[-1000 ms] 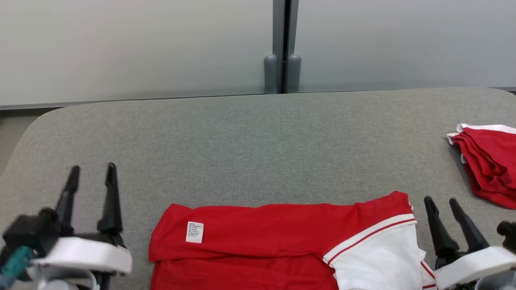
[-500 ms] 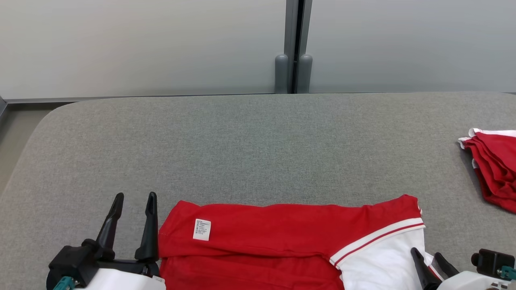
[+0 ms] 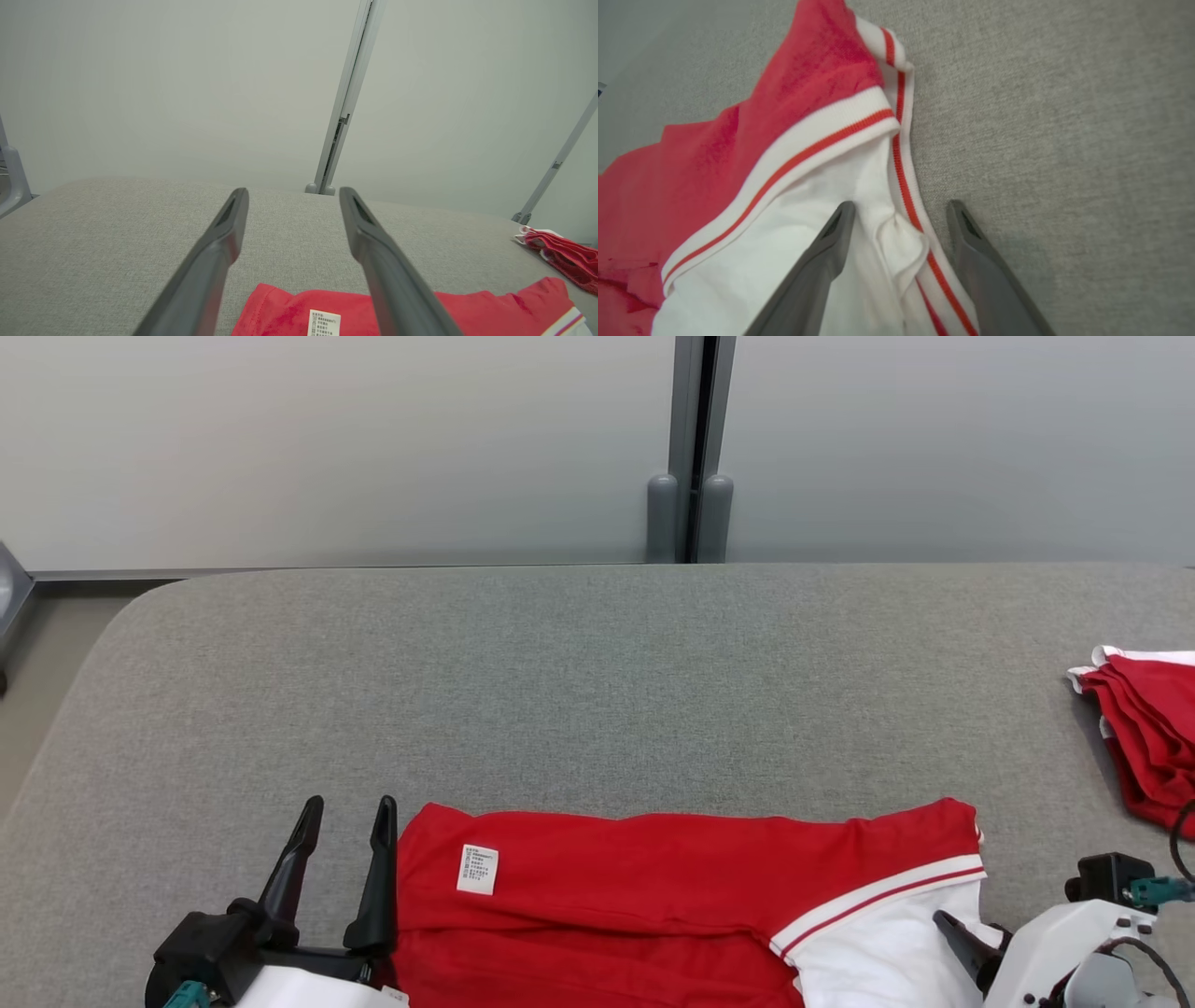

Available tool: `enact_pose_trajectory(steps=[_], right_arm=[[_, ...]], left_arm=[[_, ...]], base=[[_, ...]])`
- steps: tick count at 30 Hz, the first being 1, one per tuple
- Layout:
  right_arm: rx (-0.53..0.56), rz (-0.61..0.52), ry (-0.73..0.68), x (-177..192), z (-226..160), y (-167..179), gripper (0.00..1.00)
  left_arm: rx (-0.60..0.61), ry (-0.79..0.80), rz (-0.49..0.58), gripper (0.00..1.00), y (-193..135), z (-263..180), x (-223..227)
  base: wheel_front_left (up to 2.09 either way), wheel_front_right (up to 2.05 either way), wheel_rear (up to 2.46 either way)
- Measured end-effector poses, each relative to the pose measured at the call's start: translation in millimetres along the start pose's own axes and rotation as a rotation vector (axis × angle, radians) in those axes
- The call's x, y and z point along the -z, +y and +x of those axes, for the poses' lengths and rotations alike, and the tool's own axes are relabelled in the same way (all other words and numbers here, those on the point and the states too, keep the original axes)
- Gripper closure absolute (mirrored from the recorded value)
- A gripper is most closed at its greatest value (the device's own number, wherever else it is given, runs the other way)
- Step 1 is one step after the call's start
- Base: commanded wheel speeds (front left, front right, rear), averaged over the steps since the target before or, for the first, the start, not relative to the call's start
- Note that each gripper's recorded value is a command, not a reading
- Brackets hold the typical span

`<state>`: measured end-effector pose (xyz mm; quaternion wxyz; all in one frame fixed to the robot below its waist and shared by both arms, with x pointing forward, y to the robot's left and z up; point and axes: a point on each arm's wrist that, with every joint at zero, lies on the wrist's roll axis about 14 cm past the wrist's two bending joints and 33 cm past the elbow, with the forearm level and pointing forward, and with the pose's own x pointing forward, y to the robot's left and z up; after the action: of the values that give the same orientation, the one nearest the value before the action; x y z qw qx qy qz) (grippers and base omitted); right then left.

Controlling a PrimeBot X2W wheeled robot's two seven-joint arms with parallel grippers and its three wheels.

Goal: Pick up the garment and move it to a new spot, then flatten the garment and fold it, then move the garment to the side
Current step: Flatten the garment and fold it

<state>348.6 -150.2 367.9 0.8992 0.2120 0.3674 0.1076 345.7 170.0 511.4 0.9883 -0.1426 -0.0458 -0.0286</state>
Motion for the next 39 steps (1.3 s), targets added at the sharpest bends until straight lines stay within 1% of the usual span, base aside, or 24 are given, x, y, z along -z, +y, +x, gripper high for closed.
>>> enact_pose_trajectory(steps=[1, 2, 3, 7, 11, 15, 18, 19, 20, 22, 26, 30, 33, 35, 39], right_arm=[[-0.006, -0.002, 0.012, 0.0, 0.6, 2.0, 0.03], [-0.012, -0.004, 0.018, -0.8, 1.1, 4.2, 0.16], [-0.022, -0.005, 0.022, -1.5, 1.6, 7.5, 1.0], [-0.062, 0.0, 0.024, -2.0, 4.4, 20.8, 1.0], [-0.061, -0.002, -0.029, -16.3, 0.7, 16.4, 1.0], [-0.003, -0.024, -0.077, -37.9, -15.1, -12.2, 1.0], [0.032, -0.032, -0.119, -54.8, -27.2, -27.7, 1.0], [0.032, -0.032, -0.119, -54.8, -27.2, -27.7, 1.0], [0.063, -0.043, -0.155, -68.6, -37.1, -39.8, 1.0], [0.094, -0.053, -0.177, -77.9, -46.0, -50.9, 1.0], [0.126, -0.079, -0.2, -86.9, -55.0, -60.4, 1.0], [0.078, -0.096, -0.241, -100.0, -58.6, -43.0, 1.0], [0.03, -0.158, -0.273, -110.5, -60.8, -22.3, 1.0], [-0.019, -0.192, -0.279, -111.5, -59.6, -2.1, 1.0], [-0.146, -0.25, -0.281, -107.7, -55.9, 49.1, 1.0]], left_arm=[[0.001, -0.001, 0.0, 0.0, 0.1, -0.6, -0.3], [-0.003, -0.004, 0.0, 0.0, 0.8, -1.2, -0.9], [-0.003, -0.006, -0.002, 0.0, 1.4, -1.8, -1.4], [-0.014, -0.009, 0.0, 0.0, 4.6, -3.4, -1.8], [-0.018, -0.012, 0.007, 0.0, 6.5, -3.0, -2.4], [-0.001, 0.003, 0.0, 0.0, 0.7, -2.7, 3.2], [0.015, 0.005, -0.004, 0.0, -3.7, -1.8, 4.4], [0.015, 0.005, -0.004, 0.0, -3.7, -1.8, 4.4], [0.027, 0.007, -0.006, 0.0, -7.2, -0.9, 5.2], [0.04, 0.005, -0.003, 0.0, -11.0, 0.7, 4.6], [0.049, -0.002, 0.003, 0.0, -12.9, 1.6, 2.5], [0.04, -0.013, 0.01, 0.0, -9.4, 1.1, -1.0], [0.015, -0.022, 0.024, 0.0, 0.7, -0.9, -4.8], [-0.002, -0.026, 0.031, 0.0, 6.2, -3.1, -6.5], [-0.042, -0.027, 0.04, 0.0, 19.5, -10.3, -7.7]], base=[[0.0, 0.0, 0.0], [0.0, 0.0, 0.0], [0.0, 0.0, 0.0], [0.0, 0.0, 0.0], [0.0, 0.0, 0.0], [0.0, 0.0, 0.0], [0.0, 0.0, 0.0], [0.0, 0.0, 0.0], [0.0, 0.0, 0.0], [0.0, 0.0, 0.0], [0.0, 0.0, 0.0], [0.0, 0.0, 0.0], [0.0, 0.0, 0.0], [0.0, 0.0, 0.0], [0.0, 0.0, 0.0]])
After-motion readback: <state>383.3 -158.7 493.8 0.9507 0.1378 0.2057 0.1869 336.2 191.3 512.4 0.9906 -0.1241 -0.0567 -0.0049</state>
